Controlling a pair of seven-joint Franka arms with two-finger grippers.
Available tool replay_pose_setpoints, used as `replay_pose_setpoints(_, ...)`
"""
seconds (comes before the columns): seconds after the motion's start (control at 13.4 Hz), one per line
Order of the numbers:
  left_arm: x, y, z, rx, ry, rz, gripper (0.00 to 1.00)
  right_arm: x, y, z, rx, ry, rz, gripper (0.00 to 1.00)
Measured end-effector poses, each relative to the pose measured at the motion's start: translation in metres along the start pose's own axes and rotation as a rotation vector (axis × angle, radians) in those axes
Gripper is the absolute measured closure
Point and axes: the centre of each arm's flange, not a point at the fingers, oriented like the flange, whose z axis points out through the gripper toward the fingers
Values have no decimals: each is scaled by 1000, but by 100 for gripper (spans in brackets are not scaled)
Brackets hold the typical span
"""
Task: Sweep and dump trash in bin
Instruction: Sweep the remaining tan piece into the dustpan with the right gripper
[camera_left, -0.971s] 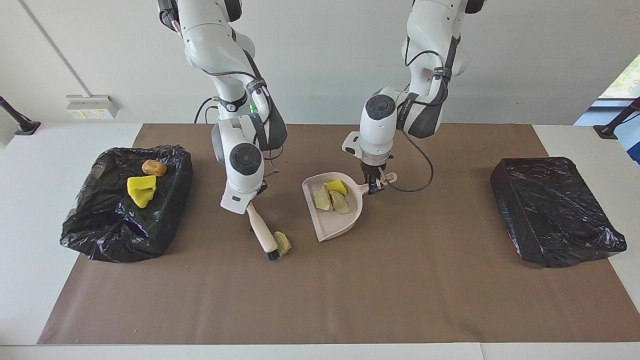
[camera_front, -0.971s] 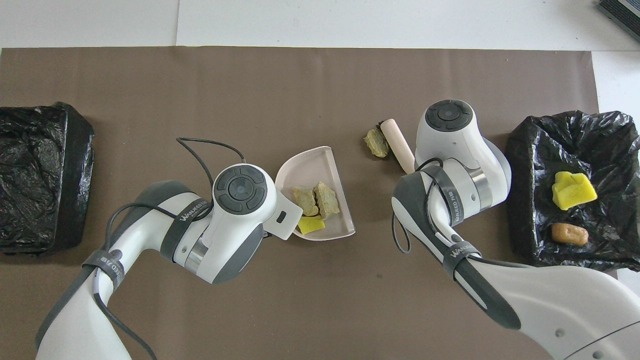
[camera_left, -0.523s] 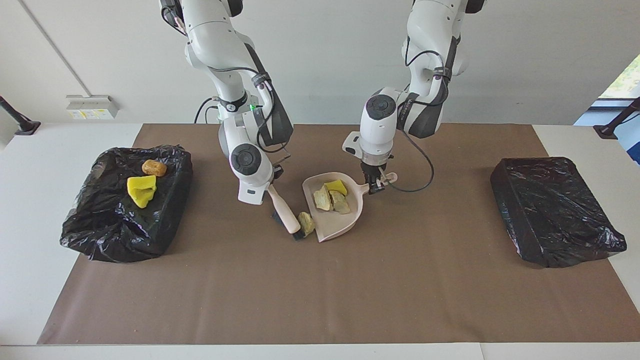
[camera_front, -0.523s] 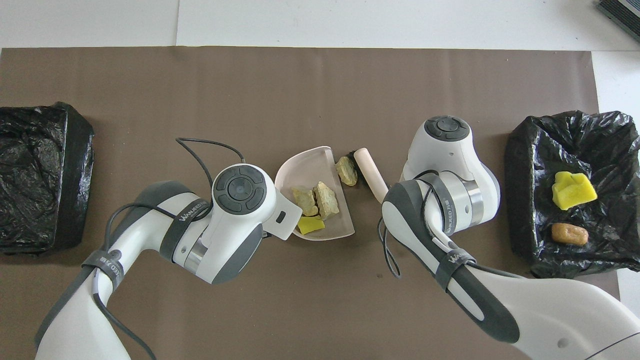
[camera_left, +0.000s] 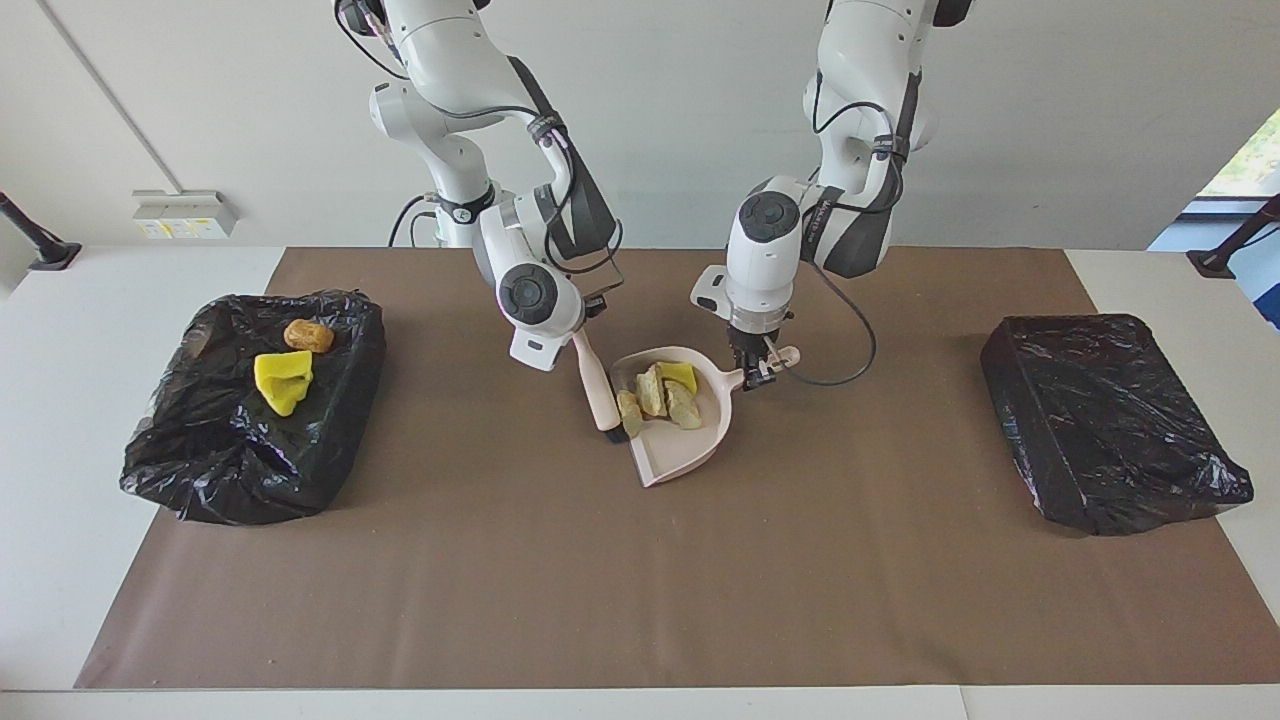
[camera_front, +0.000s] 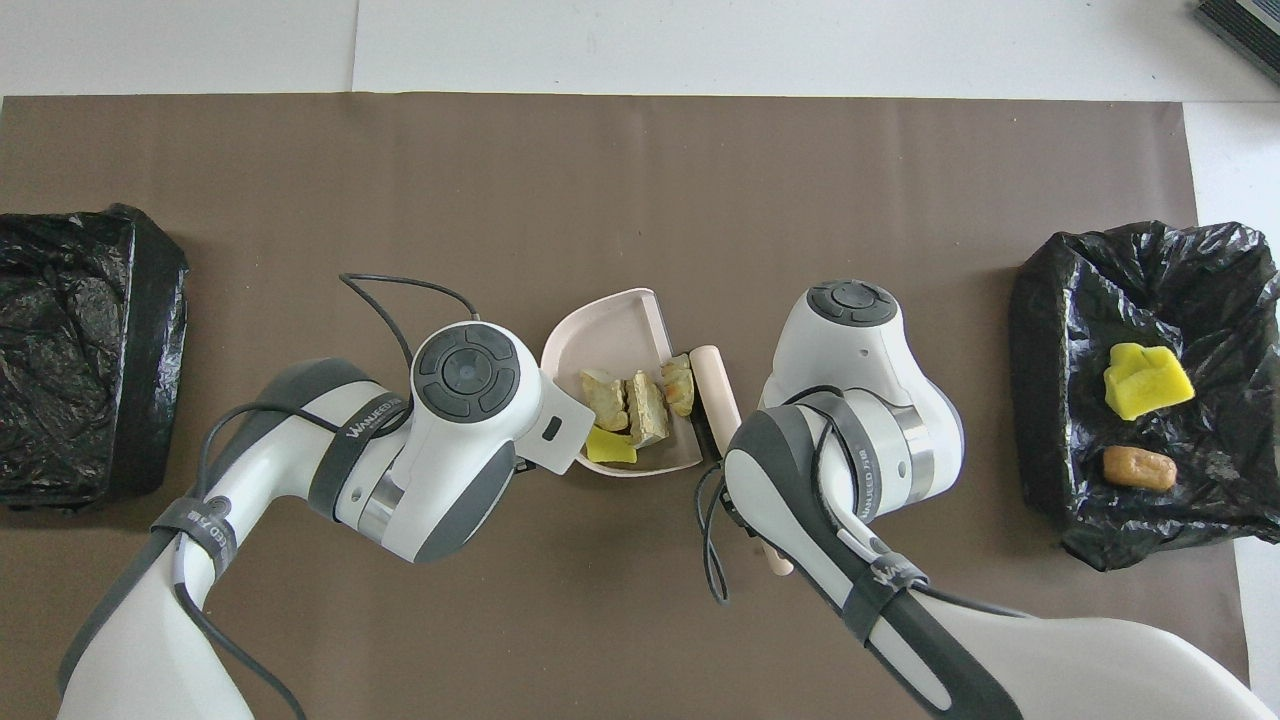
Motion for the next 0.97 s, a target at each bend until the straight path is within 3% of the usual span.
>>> replay_pose_setpoints(0.52,-1,-1,0,0,0,0,68,-4,-6,-14,-95,34,9,74)
replay_pose_setpoints(0.97,-4,-5,0,1,1,33,68,-10,-53,-6,73,12,-15,74)
